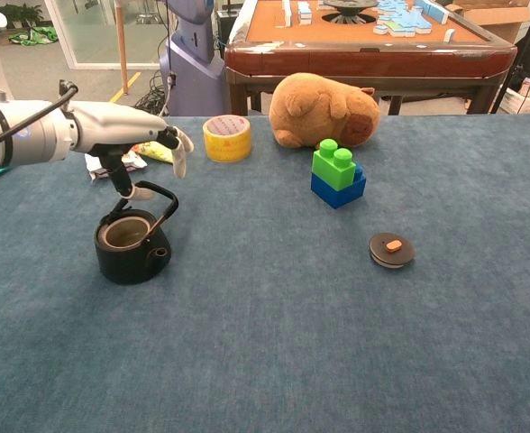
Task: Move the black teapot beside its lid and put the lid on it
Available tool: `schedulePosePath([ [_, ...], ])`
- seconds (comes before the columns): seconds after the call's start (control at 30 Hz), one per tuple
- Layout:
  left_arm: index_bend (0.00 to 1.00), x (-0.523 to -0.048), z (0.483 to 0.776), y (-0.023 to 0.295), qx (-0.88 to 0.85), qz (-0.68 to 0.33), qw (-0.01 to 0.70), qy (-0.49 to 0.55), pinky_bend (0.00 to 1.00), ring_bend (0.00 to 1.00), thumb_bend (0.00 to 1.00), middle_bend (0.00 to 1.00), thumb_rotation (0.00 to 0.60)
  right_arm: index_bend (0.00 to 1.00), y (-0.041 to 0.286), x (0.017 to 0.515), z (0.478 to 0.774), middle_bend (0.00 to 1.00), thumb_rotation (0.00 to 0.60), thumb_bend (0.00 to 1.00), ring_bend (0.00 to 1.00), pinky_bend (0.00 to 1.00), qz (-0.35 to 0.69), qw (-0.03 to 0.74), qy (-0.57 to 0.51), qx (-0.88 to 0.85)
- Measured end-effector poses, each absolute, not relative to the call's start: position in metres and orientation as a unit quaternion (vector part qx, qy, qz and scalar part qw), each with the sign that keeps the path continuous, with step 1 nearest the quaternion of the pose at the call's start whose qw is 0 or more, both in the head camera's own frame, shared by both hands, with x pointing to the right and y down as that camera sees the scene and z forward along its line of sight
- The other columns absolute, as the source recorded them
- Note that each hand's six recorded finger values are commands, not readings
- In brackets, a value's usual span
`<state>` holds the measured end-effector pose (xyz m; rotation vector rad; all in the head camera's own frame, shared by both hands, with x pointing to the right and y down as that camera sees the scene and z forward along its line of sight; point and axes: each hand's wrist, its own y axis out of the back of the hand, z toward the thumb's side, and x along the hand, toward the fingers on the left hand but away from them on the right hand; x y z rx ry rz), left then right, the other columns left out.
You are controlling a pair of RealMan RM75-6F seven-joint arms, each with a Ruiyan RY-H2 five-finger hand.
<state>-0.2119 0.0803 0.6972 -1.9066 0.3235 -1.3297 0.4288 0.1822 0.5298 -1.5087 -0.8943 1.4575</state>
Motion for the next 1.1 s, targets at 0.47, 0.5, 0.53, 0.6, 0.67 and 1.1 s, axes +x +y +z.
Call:
schedulePosePath([
  [0.47, 0.43, -0.214, 0.716, 0.08, -0.746, -0.538, 0.374, 0.123, 0.09, 0.07, 0.33, 0.1, 0.6, 0.16, 0.186, 0.437, 0.524, 0.28, 0.6, 0.05, 0.17, 0.24, 0.588, 0.416, -0.364, -0.59],
  [0.5, 0.44, -0.214, 0.717, 0.08, -0.745, -0.538, 0.373, 0.123, 0.09, 0.07, 0.33, 0.1, 0.6, 0.16, 0.186, 0.438, 0.523, 0.28, 0.6, 0.05, 0.17, 0.24, 0.589, 0.416, -0.364, -0.59],
  [0.53, 0.44, -0.213, 0.718, 0.079, -0.746, -0.538, 0.372, 0.125, 0.09, 0.07, 0.33, 0.1, 0.6, 0.16, 0.187, 0.438, 0.523, 0.28, 0.6, 0.05, 0.17, 0.24, 0.589, 0.416, -0.365, -0.589],
  [0.6, 0.44, -0.213, 0.719, 0.078, -0.747, -0.539, 0.368, 0.127, 0.09, 0.07, 0.33, 0.1, 0.6, 0.16, 0.187, 0.439, 0.522, 0.28, 0.6, 0.05, 0.17, 0.24, 0.59, 0.416, -0.366, -0.588],
  [0.67, 0.45, -0.213, 0.721, 0.078, -0.748, -0.54, 0.364, 0.128, 0.09, 0.07, 0.33, 0.1, 0.6, 0.16, 0.187, 0.439, 0.522, 0.28, 0.6, 0.05, 0.17, 0.24, 0.59, 0.416, -0.366, -0.588],
  [1.1, 0.57, -0.208, 0.732, 0.077, -0.753, -0.542, 0.348, 0.133, 0.09, 0.07, 0.34, 0.13, 0.6, 0.16, 0.188, 0.444, 0.518, 0.28, 0.6, 0.05, 0.17, 0.24, 0.593, 0.415, -0.373, -0.581],
])
